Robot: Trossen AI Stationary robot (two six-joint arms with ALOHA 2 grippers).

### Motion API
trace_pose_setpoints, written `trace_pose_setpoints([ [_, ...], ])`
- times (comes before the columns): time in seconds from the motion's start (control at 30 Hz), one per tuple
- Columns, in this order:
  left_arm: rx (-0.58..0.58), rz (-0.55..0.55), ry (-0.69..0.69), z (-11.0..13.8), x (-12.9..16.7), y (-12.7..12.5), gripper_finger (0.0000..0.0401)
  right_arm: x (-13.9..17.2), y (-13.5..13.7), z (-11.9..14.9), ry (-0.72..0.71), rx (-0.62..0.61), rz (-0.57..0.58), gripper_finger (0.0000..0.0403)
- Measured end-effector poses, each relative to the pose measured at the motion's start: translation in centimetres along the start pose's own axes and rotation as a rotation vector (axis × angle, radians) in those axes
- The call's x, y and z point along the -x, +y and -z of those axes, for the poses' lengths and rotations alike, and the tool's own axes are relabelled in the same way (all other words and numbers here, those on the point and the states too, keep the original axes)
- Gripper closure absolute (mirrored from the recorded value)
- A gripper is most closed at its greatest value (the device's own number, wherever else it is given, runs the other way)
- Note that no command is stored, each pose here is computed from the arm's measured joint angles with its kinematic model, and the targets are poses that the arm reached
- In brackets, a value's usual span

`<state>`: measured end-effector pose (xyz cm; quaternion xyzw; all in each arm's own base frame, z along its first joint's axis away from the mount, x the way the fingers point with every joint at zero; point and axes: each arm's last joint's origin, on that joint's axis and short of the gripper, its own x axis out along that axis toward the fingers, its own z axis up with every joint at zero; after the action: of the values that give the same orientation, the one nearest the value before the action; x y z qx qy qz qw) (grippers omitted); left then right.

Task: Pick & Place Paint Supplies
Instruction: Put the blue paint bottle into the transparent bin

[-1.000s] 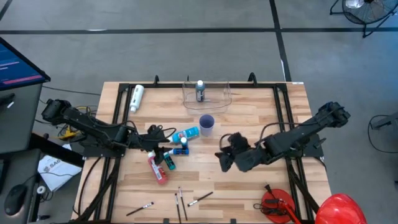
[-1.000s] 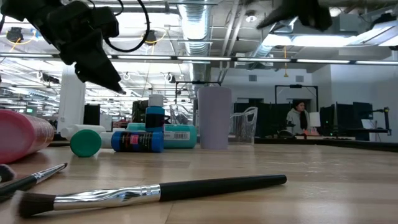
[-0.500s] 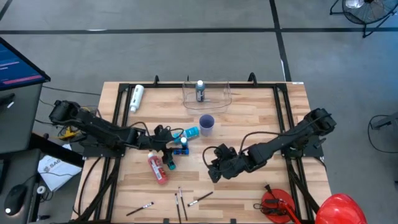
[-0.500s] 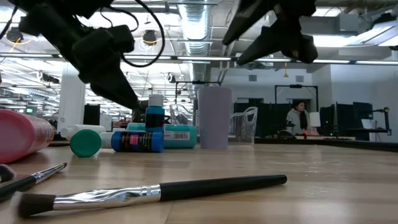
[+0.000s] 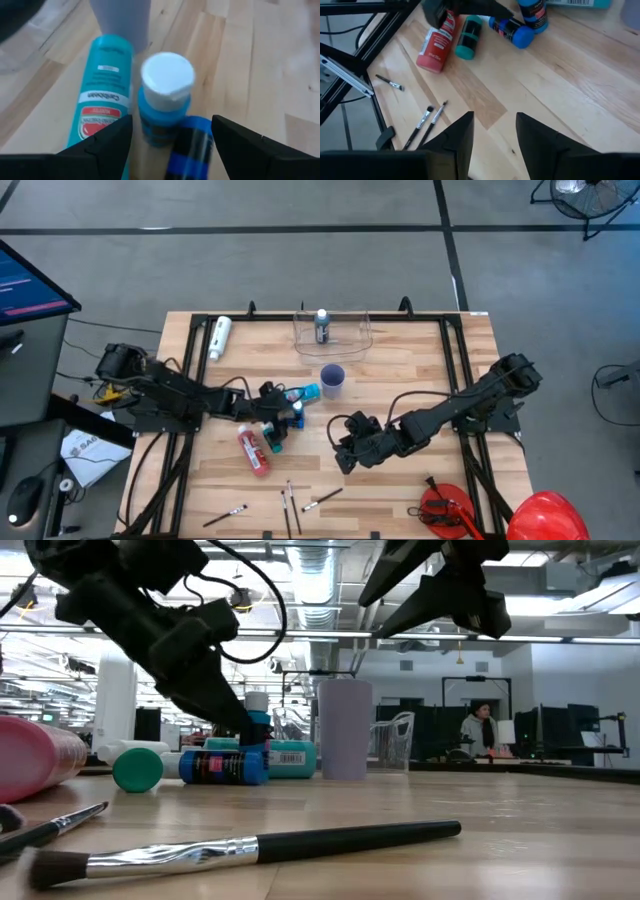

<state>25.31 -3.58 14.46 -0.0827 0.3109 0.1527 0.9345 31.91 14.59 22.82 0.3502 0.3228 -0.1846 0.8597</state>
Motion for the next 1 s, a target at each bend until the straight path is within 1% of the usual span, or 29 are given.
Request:
trace_pose_setpoints([
  [0.2,0.0,-0.021,-0.022,-0.53,-0.29,0.79,0.0132,0.0,0.08,-0.02,-0.002,-0.003,-0.008,0.0266],
  [0.33,-0.012,-0.004,-0.028,-0.78,-0.41,1.06,0.0129,0.0,0.07,-0.03,-0.002,-0.004,-0.008,0.0264],
  [0.6,-0.019,0.009,-0.029,-0.86,-0.44,1.11,0.013,0.0,0.07,-0.03,-0.002,-0.004,-0.007,0.0269],
  [0.73,-0.044,0.01,-0.031,-0.88,-0.44,1.1,0.013,-0.01,0.05,-0.04,-0.002,-0.003,-0.006,0.0269],
  [1.0,-0.044,0.027,-0.03,-0.9,-0.44,1.04,0.013,-0.01,0.06,-0.04,-0.002,-0.003,-0.006,0.0269],
])
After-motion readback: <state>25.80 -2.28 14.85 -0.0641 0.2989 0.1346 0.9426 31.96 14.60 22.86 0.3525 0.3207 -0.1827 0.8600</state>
